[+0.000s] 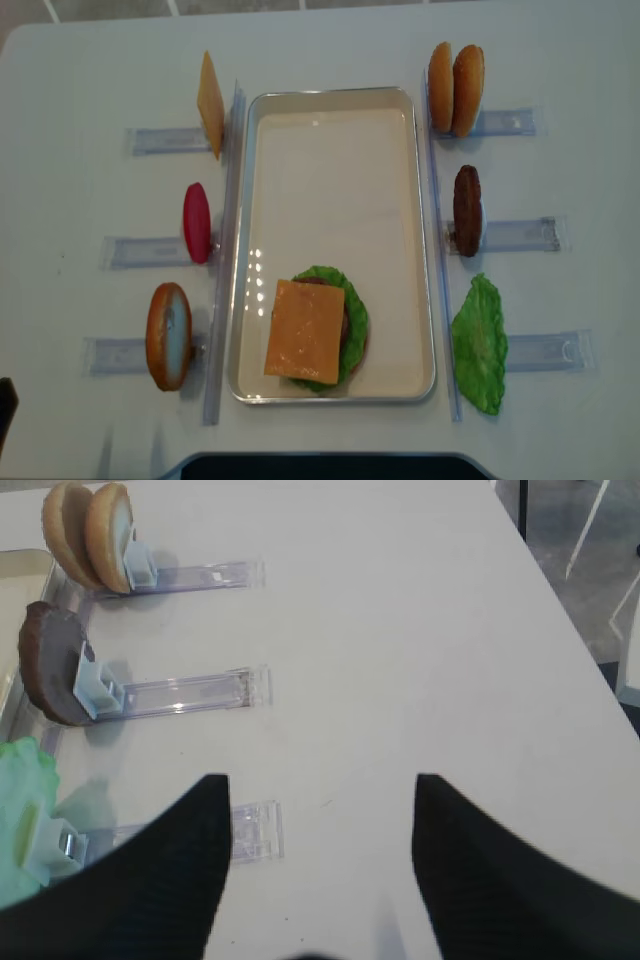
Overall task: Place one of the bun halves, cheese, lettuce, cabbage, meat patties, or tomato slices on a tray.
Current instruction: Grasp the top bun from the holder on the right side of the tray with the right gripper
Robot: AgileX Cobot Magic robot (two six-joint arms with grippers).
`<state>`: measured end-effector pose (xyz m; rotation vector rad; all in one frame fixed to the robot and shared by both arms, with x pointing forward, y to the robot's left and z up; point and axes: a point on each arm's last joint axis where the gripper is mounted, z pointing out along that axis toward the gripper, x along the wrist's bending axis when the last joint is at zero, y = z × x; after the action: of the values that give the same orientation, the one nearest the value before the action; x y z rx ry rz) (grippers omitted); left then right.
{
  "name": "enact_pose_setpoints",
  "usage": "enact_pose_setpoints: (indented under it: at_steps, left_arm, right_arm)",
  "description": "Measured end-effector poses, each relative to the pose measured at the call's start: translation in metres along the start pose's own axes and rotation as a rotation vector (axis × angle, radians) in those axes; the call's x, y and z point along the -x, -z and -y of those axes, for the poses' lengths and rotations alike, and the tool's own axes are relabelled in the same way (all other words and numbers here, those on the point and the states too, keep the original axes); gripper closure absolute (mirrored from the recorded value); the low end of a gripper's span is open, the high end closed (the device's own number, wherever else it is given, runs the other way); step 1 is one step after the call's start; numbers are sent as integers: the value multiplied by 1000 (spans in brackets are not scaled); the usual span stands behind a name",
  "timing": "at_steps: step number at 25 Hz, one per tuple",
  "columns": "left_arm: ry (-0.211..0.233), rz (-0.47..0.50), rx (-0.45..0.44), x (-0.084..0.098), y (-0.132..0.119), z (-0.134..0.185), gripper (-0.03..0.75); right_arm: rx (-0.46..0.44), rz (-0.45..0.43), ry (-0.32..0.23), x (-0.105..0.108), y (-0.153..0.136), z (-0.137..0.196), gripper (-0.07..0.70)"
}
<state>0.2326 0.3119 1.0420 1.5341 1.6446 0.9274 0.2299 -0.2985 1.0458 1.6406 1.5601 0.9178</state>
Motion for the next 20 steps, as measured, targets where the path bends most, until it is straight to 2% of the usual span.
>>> enact_pose_setpoints:
  at_steps: [20]
  left_arm:
    - [0,-1,0,0,0,0,202]
  right_arm:
    - [0,0,0,0,0,0,216]
